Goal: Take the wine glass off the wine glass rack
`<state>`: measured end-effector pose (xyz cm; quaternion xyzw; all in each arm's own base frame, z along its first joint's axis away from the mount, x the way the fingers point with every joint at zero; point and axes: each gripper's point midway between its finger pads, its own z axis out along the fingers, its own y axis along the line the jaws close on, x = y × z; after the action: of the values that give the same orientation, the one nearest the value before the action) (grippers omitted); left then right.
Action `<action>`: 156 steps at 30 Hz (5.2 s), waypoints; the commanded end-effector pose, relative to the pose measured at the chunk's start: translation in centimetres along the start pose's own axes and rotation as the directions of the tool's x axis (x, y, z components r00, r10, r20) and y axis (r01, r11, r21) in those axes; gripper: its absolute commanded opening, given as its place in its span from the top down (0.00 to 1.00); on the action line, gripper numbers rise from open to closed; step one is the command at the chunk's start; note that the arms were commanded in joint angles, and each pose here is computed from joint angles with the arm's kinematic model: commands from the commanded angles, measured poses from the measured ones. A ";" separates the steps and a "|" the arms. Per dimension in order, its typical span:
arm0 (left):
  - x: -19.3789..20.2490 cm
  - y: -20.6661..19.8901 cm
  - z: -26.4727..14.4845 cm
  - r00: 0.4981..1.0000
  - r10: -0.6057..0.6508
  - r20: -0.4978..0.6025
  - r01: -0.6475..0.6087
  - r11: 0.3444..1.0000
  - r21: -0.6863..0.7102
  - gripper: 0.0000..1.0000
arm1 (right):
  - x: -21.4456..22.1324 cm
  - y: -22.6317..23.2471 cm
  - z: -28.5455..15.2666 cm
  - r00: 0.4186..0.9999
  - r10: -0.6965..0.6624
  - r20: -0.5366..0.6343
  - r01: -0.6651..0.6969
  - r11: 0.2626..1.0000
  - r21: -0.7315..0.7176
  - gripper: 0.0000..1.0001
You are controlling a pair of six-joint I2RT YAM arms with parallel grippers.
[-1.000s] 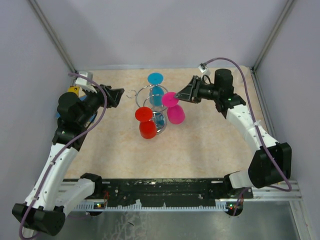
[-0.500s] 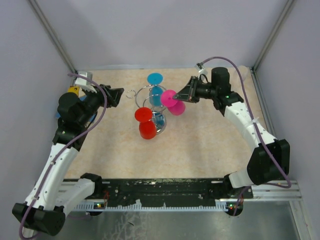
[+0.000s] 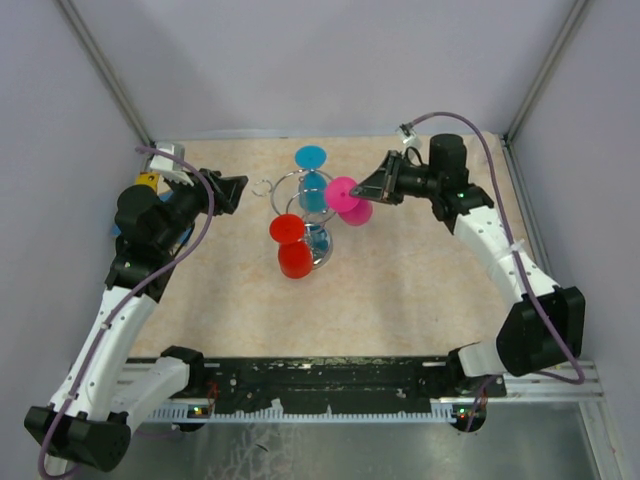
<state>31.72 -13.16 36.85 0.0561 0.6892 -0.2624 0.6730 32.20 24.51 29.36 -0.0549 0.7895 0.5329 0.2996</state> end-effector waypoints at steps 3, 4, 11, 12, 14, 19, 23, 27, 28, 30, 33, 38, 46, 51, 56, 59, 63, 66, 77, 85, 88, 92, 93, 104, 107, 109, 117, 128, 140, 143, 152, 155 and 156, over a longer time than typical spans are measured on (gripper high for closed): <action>-1.5 -0.7 -0.5 0.999 0.008 0.045 -0.009 1.000 0.015 0.23 | -1.6 1.5 -3.0 0.997 -0.026 0.076 0.030 0.999 -0.046 1.00; -1.5 -0.6 -0.5 0.999 0.008 0.045 -0.008 1.000 0.013 0.23 | -1.6 1.3 -3.3 0.997 -0.023 0.080 0.027 0.999 -0.046 1.00; -1.6 -0.8 -0.4 0.999 0.009 0.042 -0.010 1.000 0.017 0.23 | -1.2 0.5 -4.6 0.996 -0.013 0.086 0.016 0.999 -0.039 1.00; -1.7 -0.7 -0.4 0.999 0.010 0.043 -0.011 1.000 0.017 0.23 | -1.1 0.5 -4.8 0.996 -0.012 0.087 0.015 0.999 -0.036 1.00; -1.6 -0.7 -0.4 0.999 0.009 0.040 -0.010 1.000 0.016 0.23 | -0.9 0.2 -5.3 0.996 -0.014 0.093 0.016 0.999 -0.028 1.00; -1.6 -0.7 -0.5 0.999 0.010 0.040 -0.010 1.000 0.012 0.23 | -0.7 -0.8 -6.9 0.994 -0.005 0.107 0.006 1.000 -0.004 1.00; -1.6 -0.6 -0.7 0.999 0.013 0.044 -0.014 1.000 0.006 0.23 | -1.3 -1.9 -8.6 0.990 -0.001 0.144 -0.003 1.000 0.027 1.00; -1.6 -0.5 -0.8 0.999 0.015 0.047 -0.015 1.000 0.002 0.23 | -2.7 -3.2 -9.3 0.982 -0.049 0.185 0.028 0.993 0.119 1.00; -1.5 -0.5 -0.9 0.999 0.015 0.045 -0.015 1.000 0.001 0.23 | -3.3 -3.4 -9.4 0.978 -0.072 0.198 0.045 0.989 0.139 1.00; -1.4 -0.5 -0.9 0.999 0.014 0.045 -0.014 1.000 0.004 0.23 | -4.6 -4.1 -9.5 0.967 -0.118 0.226 0.074 0.979 0.191 1.00; -1.6 -0.6 -1.0 0.999 0.013 0.050 -0.013 1.000 0.008 0.22 | -6.9 -5.7 -9.6 0.949 -0.172 0.263 0.095 0.955 0.282 1.00; -1.5 -0.5 -1.1 0.999 0.013 0.052 -0.013 1.000 0.005 0.22 | -10.3 -8.4 -9.2 0.925 -0.249 0.287 0.122 0.911 0.395 1.00; -0.8 -0.8 -0.7 0.999 -0.006 0.039 0.005 1.000 0.028 0.22 | -15.0 -11.7 -3.2 0.928 -0.332 0.169 0.180 0.798 0.575 1.00; -1.0 -0.7 -0.8 0.999 0.002 0.045 -0.002 1.000 0.020 0.22 | -18.2 -15.4 0.9 0.912 -0.408 0.045 0.240 0.619 0.748 1.00; -1.1 -0.7 -0.8 0.999 0.006 0.046 -0.007 1.000 0.018 0.22 | -22.9 -18.2 1.8 0.857 -0.514 -0.038 0.256 0.362 0.896 1.00; -1.1 -0.6 -0.8 0.999 0.008 0.046 -0.008 1.000 0.014 0.22 | -24.0 -20.7 1.3 0.822 -0.558 -0.112 0.258 0.189 0.948 1.00; -0.9 -0.4 -0.7 0.999 0.011 0.041 -0.011 1.000 0.011 0.21 | -24.2 -22.4 0.6 0.729 -0.609 -0.314 0.311 -0.115 0.944 1.00; -0.7 -0.5 -0.6 0.999 0.009 0.036 -0.009 1.000 0.016 0.21 | -23.9 -24.0 0.6 0.689 -0.591 -0.420 0.354 -0.232 0.906 1.00; -0.5 -0.5 -0.5 0.999 0.009 0.032 -0.009 1.000 0.018 0.21 | -19.9 -29.2 2.5 0.528 -0.456 -0.717 0.461 -0.555 0.692 1.00; -0.1 -0.7 -0.4 1.000 0.003 0.022 -0.004 0.999 0.036 0.20 | -18.2 -32.2 3.4 0.494 -0.408 -0.768 0.495 -0.594 0.634 1.00; -0.1 -0.7 -0.3 1.000 0.003 0.021 -0.003 0.999 0.036 0.20 | -17.4 -33.5 3.8 0.482 -0.389 -0.786 0.518 -0.596 0.613 1.00; -0.1 -0.6 -0.3 1.000 0.005 0.021 -0.005 0.999 0.032 0.20 | -16.0 -35.4 4.2 0.455 -0.353 -0.817 0.555 -0.605 0.571 1.00; -0.1 -0.6 -0.3 1.000 0.007 0.024 -0.008 0.999 0.031 0.20 | -15.6 -35.9 4.4 0.448 -0.351 -0.822 0.566 -0.601 0.565 1.00; 0.2 -0.2 0.0 1.000 0.007 0.014 -0.008 1.000 0.017 0.19 | -13.3 -38.8 5.0 0.397 -0.289 -0.871 0.649 -0.582 0.489 1.00; 0.3 -0.3 0.1 1.000 0.005 0.011 -0.005 1.000 0.020 0.19 | -13.0 -38.9 4.9 0.395 -0.289 -0.872 0.652 -0.581 0.487 0.95; 0.3 -0.2 0.2 1.000 0.002 0.009 -0.002 1.000 0.019 0.19 | -12.8 -39.0 5.1 0.385 -0.298 -0.873 0.657 -0.576 0.486 0.83; 0.4 0.0 0.5 1.000 -0.002 0.004 0.002 1.000 0.012 0.20 | -12.1 -39.4 5.2 0.393 -0.308 -0.866 0.663 -0.558 0.499 0.54; 0.9 0.2 0.7 1.000 -0.004 -0.006 0.004 1.000 0.006 0.20 | -11.1 -38.3 6.3 0.383 -0.368 -0.847 0.677 -0.512 0.528 0.55; 0.9 0.2 0.8 1.000 -0.003 -0.008 0.003 1.000 0.006 0.20 | -8.9 -35.6 9.4 0.350 -0.474 -0.808 0.730 -0.402 0.552 0.58; 0.9 0.2 0.8 1.000 -0.002 -0.008 0.002 1.000 0.006 0.20 | -8.7 -34.6 9.7 0.377 -0.507 -0.775 0.735 -0.346 0.583 0.96; 0.9 0.2 0.9 1.000 -0.007 -0.011 0.007 1.000 0.009 0.20 | -10.8 -29.7 9.2 0.484 -0.605 -0.632 0.674 -0.203 0.711 1.00; 0.9 0.1 0.8 1.000 -0.008 -0.010 0.008 1.000 0.012 0.20 | -12.5 -28.3 9.0 0.517 -0.620 -0.590 0.649 -0.166 0.743 1.00; 0.9 0.1 0.9 1.000 -0.008 -0.011 0.009 1.000 0.011 0.20 | -13.1 -27.9 9.0 0.529 -0.629 -0.570 0.643 -0.141 0.753 1.00</action>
<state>32.37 -13.50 35.18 0.0562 0.7032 -0.2641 0.6577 56.24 16.53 4.47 -0.3081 0.7974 -0.3033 0.4210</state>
